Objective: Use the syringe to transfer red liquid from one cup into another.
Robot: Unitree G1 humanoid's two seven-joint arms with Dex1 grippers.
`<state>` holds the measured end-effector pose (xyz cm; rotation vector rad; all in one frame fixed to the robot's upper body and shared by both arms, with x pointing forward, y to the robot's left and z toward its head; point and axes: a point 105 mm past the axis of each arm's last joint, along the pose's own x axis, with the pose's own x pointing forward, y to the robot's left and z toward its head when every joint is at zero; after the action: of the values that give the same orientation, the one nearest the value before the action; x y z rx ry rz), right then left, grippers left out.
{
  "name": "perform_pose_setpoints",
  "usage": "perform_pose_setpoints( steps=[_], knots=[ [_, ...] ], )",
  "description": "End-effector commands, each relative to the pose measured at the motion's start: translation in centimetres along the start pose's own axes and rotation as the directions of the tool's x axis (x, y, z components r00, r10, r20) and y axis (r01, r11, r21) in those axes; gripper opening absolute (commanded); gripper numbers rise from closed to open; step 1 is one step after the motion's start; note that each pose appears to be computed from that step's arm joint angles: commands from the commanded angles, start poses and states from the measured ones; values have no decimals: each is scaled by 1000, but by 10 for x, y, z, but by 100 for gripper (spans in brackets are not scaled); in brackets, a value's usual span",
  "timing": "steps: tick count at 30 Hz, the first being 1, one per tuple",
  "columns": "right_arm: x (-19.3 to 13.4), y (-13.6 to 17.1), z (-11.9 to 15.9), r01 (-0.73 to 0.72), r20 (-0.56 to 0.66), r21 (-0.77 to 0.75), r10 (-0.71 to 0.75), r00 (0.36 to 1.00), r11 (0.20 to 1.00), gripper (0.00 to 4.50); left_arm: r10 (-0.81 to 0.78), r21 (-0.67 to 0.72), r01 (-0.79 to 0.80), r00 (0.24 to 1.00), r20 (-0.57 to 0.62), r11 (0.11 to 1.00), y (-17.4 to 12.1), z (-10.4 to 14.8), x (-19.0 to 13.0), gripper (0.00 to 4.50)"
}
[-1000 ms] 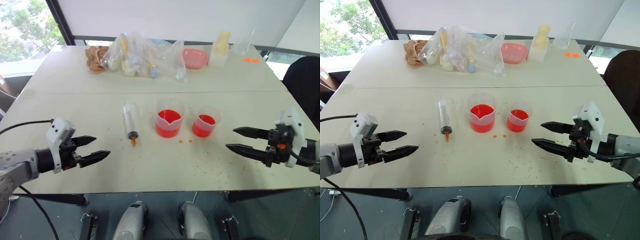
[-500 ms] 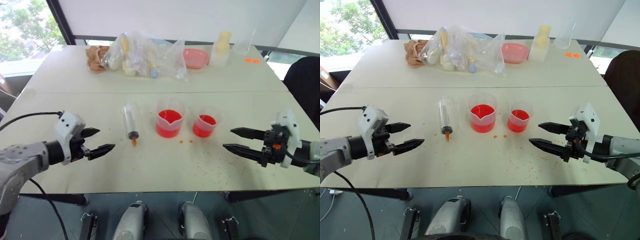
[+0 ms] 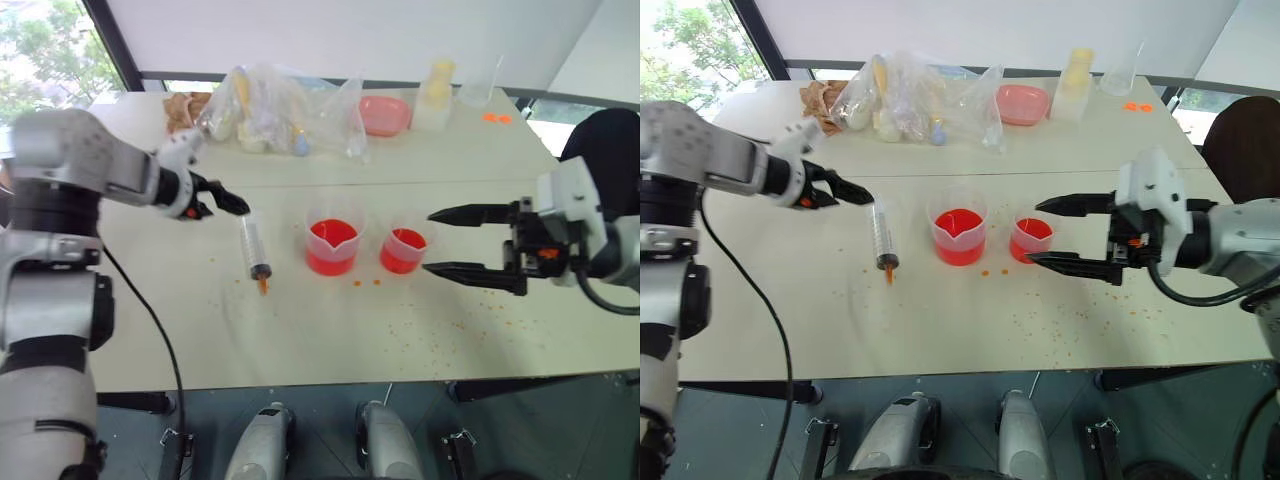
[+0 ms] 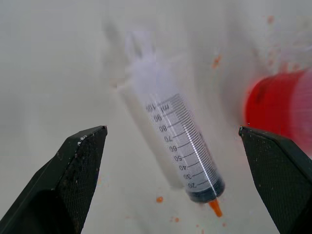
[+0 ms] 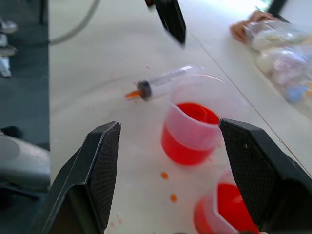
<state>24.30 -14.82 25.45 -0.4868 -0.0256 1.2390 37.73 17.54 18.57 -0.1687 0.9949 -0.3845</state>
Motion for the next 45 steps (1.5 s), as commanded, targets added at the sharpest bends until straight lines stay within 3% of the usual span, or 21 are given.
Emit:
perform_pose_setpoints(
  steps=[1, 8, 14, 18, 23, 26, 29, 31, 33, 35, 39, 42, 45],
  knots=[
    [8, 4, 10, -3, 28, -77, 6, 1000, 997, 337, 59, -17, -59, 998, -12, 998, -6, 10, 0, 449],
    [15, 17, 6, 1, 47, -56, 2, 999, 998, 337, 146, -69, -149, 988, -47, 987, -11, 7, 33, 449],
    [14, 21, -1, 22, 20, -26, -21, 1000, 999, 337, 209, -59, -209, 978, -7, 976, -9, 10, 53, 449],
    [12, 20, -2, 34, 8, -16, -34, 999, 999, 337, 202, -50, -201, 979, 28, 978, -14, 15, 57, 347],
    [10, 18, -2, 44, 2, -8, -44, 999, 999, 337, 183, -94, -179, 982, 37, 979, -15, 14, 61, 160],
    [8, 16, -4, 56, -5, 2, -56, 998, 998, 337, 157, -104, -146, 982, 102, 984, -16, 25, 54, 144],
    [1, 11, -5, 91, -9, 16, -91, 996, 996, 337, 57, -99, -32, 964, 261, 995, -30, 57, 29, 144],
    [-11, -1, 3, 154, 46, 42, -156, 987, 987, 337, -78, 2, 87, 890, 450, 996, -54, 93, -7, 144],
    [-26, -18, 11, 241, 96, 54, -245, 965, 969, 337, -190, 147, 124, 743, 641, 981, -77, 124, -50, 144],
    [-39, -36, 18, 331, 125, 37, -333, 934, 943, 337, -288, 306, 55, 529, 798, 951, -96, 142, -90, 144],
    [-63, -76, 23, 545, 158, -27, -534, 830, 838, 337, -549, 502, 225, 325, 770, 835, -131, 127, -108, 144],
    [-70, -99, 27, 651, 182, -91, -630, 755, 754, 337, -720, 667, 269, 269, 640, 694, -157, 98, -101, 144],
    [-72, -110, 36, 695, 223, -136, -662, 716, 706, 337, -802, 753, 279, 268, 534, 595, -172, 77, -87, 144]
  ],
)
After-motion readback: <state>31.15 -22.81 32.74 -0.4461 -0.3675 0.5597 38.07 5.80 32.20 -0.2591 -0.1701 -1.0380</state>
